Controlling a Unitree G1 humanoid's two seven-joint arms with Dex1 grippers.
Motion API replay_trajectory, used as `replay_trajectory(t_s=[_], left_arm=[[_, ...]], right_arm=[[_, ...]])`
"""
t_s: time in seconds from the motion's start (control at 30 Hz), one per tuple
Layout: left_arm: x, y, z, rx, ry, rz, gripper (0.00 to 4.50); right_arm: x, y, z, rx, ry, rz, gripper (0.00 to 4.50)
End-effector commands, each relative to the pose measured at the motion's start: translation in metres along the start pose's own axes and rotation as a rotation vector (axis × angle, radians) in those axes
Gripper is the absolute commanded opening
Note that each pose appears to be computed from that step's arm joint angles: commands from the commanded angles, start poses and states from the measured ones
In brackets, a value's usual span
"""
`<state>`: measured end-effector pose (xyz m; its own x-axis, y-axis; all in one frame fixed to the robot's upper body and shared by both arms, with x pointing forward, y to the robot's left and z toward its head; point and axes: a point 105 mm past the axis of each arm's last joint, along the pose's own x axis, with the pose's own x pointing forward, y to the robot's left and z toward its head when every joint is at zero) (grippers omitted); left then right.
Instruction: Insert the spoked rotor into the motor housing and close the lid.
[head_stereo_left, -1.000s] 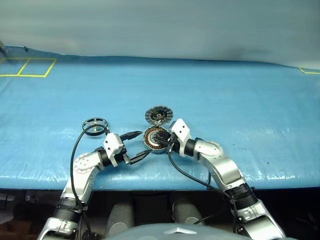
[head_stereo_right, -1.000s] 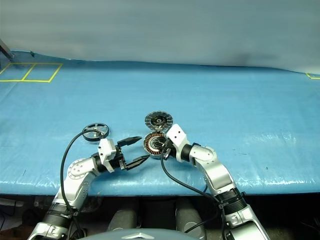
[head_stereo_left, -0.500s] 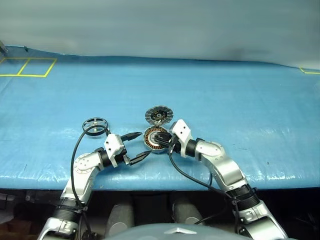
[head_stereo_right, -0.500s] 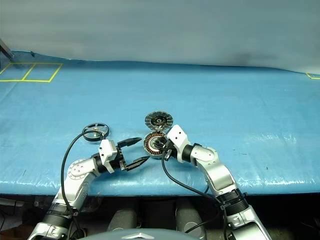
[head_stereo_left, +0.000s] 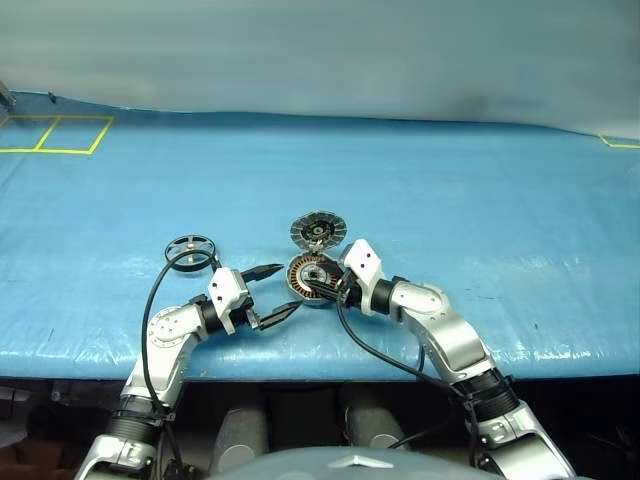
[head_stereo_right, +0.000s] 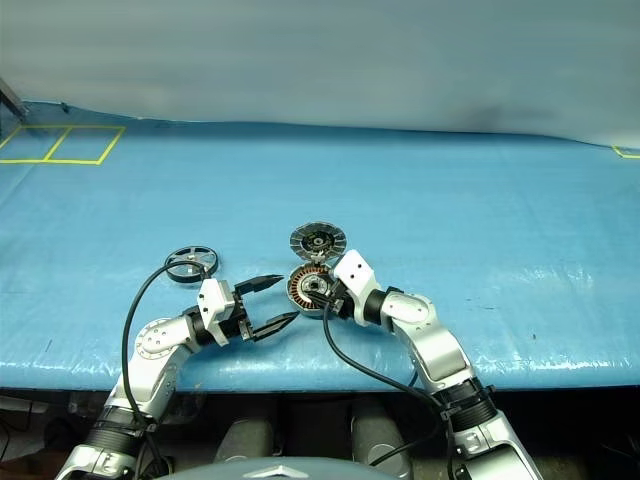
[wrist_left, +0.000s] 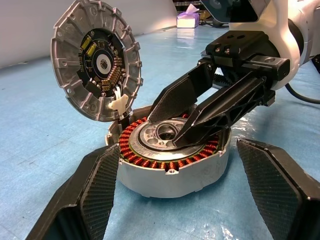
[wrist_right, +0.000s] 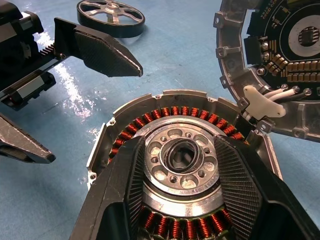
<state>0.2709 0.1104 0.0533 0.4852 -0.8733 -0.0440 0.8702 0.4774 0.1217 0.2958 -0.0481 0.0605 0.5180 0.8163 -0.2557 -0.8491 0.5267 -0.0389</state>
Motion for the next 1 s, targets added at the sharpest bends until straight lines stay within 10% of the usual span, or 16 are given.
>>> replay_trajectory(t_s=[0.03,0.17,0.37,1.0], left_arm=[[-0.001,0.003,0.006,0.03,-0.019,0.011,4.07],[-0.001,0.003,0.005,0.029,-0.016,0.009,4.07],[-0.001,0.002,0.005,0.029,-0.014,0.008,4.07],[-0.002,0.0,0.003,0.027,-0.006,0.007,4.07]], right_arm=[[-0.001,0.002,0.018,-0.028,-0.069,0.006,2.3],[0.0,-0.001,0.022,-0.011,-0.089,-0.013,1.92],[0.001,-0.006,0.02,-0.002,-0.088,-0.035,0.07],[0.004,-0.004,0.008,-0.024,-0.029,-0.034,0.03]])
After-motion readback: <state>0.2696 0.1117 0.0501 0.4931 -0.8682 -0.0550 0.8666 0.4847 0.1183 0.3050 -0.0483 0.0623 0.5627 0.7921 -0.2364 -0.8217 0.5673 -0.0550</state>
